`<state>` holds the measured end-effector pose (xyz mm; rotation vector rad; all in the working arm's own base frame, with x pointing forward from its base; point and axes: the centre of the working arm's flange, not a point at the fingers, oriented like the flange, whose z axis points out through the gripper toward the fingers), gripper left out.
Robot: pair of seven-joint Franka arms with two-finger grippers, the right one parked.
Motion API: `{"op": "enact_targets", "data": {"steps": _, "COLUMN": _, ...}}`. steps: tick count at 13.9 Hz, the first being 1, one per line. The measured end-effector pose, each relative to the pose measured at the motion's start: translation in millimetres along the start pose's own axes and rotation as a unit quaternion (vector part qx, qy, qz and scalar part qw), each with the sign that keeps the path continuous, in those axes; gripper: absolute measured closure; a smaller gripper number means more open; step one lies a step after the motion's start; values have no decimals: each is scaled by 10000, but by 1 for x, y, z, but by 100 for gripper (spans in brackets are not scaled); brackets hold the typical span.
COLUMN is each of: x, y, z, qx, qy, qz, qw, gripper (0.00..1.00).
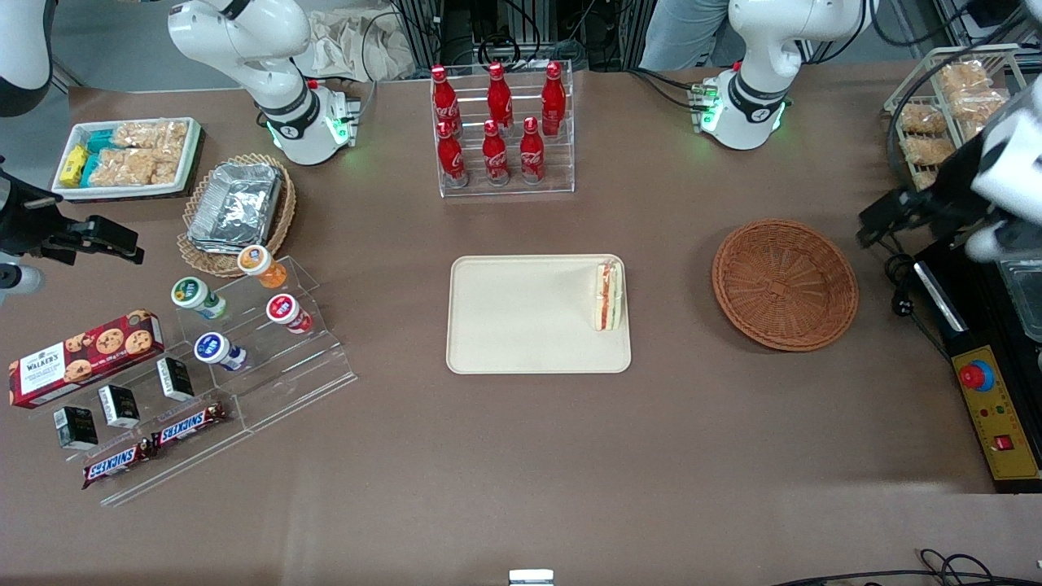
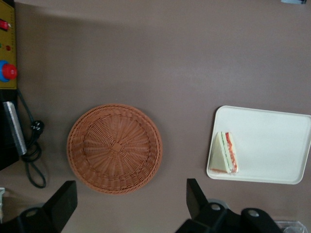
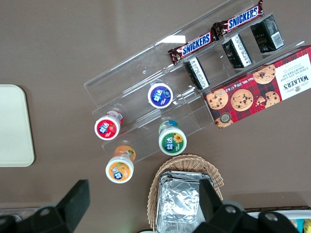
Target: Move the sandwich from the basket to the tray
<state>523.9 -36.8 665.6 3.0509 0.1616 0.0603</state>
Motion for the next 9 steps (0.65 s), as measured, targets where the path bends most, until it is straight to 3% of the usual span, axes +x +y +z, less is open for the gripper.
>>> {"op": "enact_targets", "data": {"steps": 3, "x": -32, "y": -9, "z": -19, "qx": -38, "qy": 43, "qz": 13, "qw": 10000, "gripper": 0}}
{"op": "enact_targets", "data": {"steps": 9, "x": -26, "y": -6, "z": -2, "qx": 11, "qy": -158, "qz": 70, "qw": 9999, "gripper": 0}}
